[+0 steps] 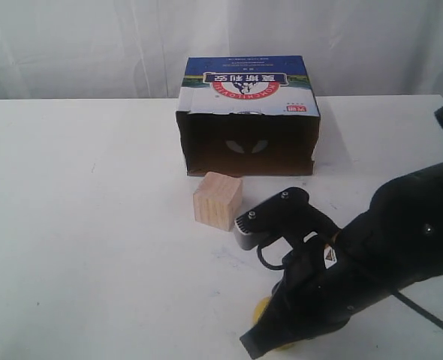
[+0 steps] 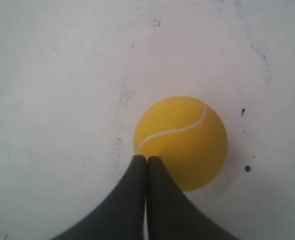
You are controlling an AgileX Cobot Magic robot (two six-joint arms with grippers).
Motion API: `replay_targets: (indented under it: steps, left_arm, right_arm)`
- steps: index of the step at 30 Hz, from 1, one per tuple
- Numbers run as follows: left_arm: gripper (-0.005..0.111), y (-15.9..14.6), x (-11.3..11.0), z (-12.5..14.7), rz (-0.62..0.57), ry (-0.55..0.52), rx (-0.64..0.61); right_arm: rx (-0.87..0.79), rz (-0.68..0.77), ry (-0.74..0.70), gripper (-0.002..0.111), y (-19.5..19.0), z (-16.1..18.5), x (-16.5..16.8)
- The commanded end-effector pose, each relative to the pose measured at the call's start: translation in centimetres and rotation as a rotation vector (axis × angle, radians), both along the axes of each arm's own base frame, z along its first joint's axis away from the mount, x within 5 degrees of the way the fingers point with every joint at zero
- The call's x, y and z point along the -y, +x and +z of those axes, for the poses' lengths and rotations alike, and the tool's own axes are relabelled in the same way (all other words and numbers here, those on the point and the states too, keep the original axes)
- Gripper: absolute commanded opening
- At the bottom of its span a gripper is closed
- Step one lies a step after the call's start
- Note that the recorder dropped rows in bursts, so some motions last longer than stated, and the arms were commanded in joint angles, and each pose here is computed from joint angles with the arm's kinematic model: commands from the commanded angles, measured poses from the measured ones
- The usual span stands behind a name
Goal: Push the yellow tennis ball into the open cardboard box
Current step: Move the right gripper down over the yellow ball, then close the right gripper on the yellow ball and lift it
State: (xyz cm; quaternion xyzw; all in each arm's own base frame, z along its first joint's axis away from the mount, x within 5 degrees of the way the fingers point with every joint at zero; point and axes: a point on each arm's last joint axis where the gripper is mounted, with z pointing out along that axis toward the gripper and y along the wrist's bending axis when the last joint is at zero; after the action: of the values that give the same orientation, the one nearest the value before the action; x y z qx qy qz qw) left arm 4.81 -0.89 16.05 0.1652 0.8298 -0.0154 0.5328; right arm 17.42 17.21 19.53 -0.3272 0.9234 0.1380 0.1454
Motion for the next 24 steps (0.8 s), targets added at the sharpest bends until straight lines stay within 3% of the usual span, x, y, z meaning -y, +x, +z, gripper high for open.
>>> replay_targets:
  steps: [1,13,24]
  left_arm:
    - [0.000,-0.1,0.0,-0.2,-0.005,0.008,-0.010]
    - [0.000,-0.1,0.0,-0.2,-0.005,0.008,-0.010]
    - [0.000,-0.1,0.0,-0.2,-0.005,0.008,-0.010]
  right_arm:
    - [0.029,0.005,-0.038,0.000,0.5,-0.4,0.1]
    - [0.156,-0.080,-0.116,0.000,3.2,-0.2,1.8]
    - [0.292,-0.118,-0.119,0.000,6.0,5.2,1.9]
